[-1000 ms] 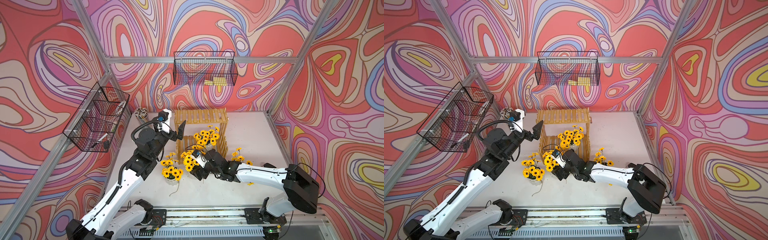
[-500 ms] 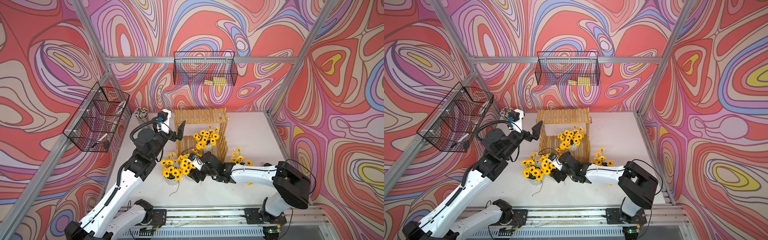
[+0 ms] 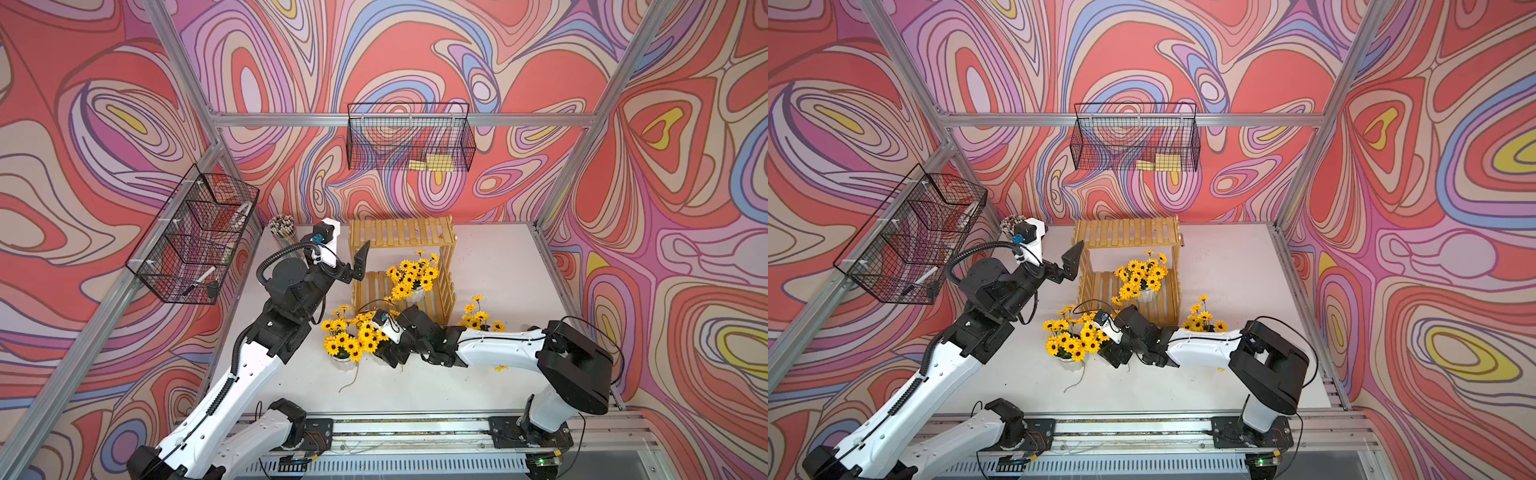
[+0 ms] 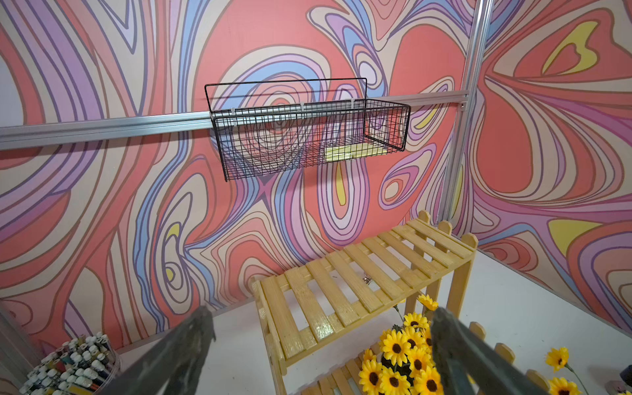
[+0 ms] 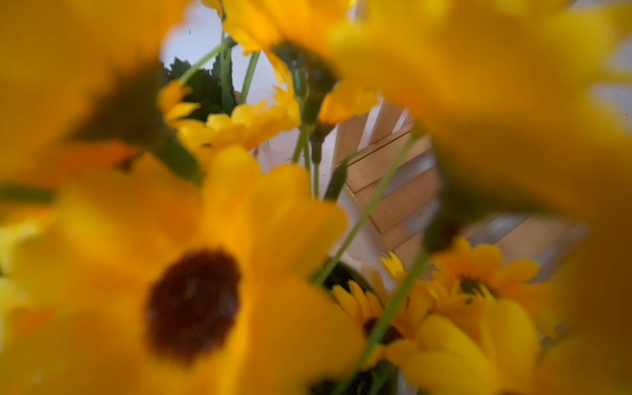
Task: Take the sunflower pots off the shelves
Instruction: Place the sunflower pot at the center of the board.
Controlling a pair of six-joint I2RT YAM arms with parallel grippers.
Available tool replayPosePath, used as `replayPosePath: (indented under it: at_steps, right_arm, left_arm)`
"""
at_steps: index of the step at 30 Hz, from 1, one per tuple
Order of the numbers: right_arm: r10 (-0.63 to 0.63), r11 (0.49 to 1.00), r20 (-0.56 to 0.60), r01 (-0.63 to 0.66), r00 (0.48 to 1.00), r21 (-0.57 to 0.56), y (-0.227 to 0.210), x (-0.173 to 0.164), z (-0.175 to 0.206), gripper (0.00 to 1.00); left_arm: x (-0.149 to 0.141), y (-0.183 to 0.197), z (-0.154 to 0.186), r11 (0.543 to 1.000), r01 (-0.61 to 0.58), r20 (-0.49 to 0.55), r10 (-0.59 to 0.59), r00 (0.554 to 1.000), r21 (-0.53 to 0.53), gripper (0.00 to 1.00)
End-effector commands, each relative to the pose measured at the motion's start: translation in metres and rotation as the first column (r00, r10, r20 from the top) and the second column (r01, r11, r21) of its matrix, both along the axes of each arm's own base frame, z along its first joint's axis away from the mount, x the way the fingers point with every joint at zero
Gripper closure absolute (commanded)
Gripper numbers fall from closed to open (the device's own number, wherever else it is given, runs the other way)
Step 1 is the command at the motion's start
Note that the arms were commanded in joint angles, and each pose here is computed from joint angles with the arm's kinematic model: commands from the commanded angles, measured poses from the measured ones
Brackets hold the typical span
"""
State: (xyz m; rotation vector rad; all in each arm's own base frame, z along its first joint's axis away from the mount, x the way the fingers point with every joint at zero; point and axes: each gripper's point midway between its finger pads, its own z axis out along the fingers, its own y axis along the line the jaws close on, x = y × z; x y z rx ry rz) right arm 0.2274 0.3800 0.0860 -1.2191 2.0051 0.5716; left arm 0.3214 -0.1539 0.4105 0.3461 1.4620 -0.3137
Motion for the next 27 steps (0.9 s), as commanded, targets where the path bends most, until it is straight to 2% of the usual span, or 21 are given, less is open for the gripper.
replayPosePath:
  at_steps: [1, 14, 17, 22, 27]
  right_arm:
    - [0.011, 0.998, 0.045, -0.014, 0.999, 0.063, 0.015, 0.005, 0.019, 0.51]
    - [0.025, 0.998, 0.033, -0.027, 0.999, 0.065, 0.016, 0.002, 0.019, 0.33]
    - [0.029, 0.997, 0.035, -0.031, 0.999, 0.069, 0.016, 0.002, 0.021, 0.24]
    - [0.032, 0.997, 0.038, -0.035, 0.999, 0.075, 0.016, 0.0, 0.025, 0.16]
    - [0.033, 0.996, 0.044, -0.037, 0.998, 0.085, 0.017, 0.001, 0.031, 0.04]
  left_arm:
    - [-0.004, 0.002, 0.013, 1.0, 0.005, 0.023, -0.005, 1.0, -0.008, 0.0]
    - [-0.004, 0.002, 0.013, 1.0, 0.003, 0.022, -0.003, 1.0, -0.009, 0.0]
    - [-0.004, 0.002, 0.011, 1.0, 0.002, 0.021, -0.002, 1.0, -0.007, 0.0]
    - [-0.004, 0.002, 0.012, 1.0, 0.0, 0.021, 0.0, 1.0, -0.006, 0.0]
    - [-0.003, 0.003, 0.011, 1.0, -0.002, 0.019, 0.002, 1.0, -0.005, 0.0]
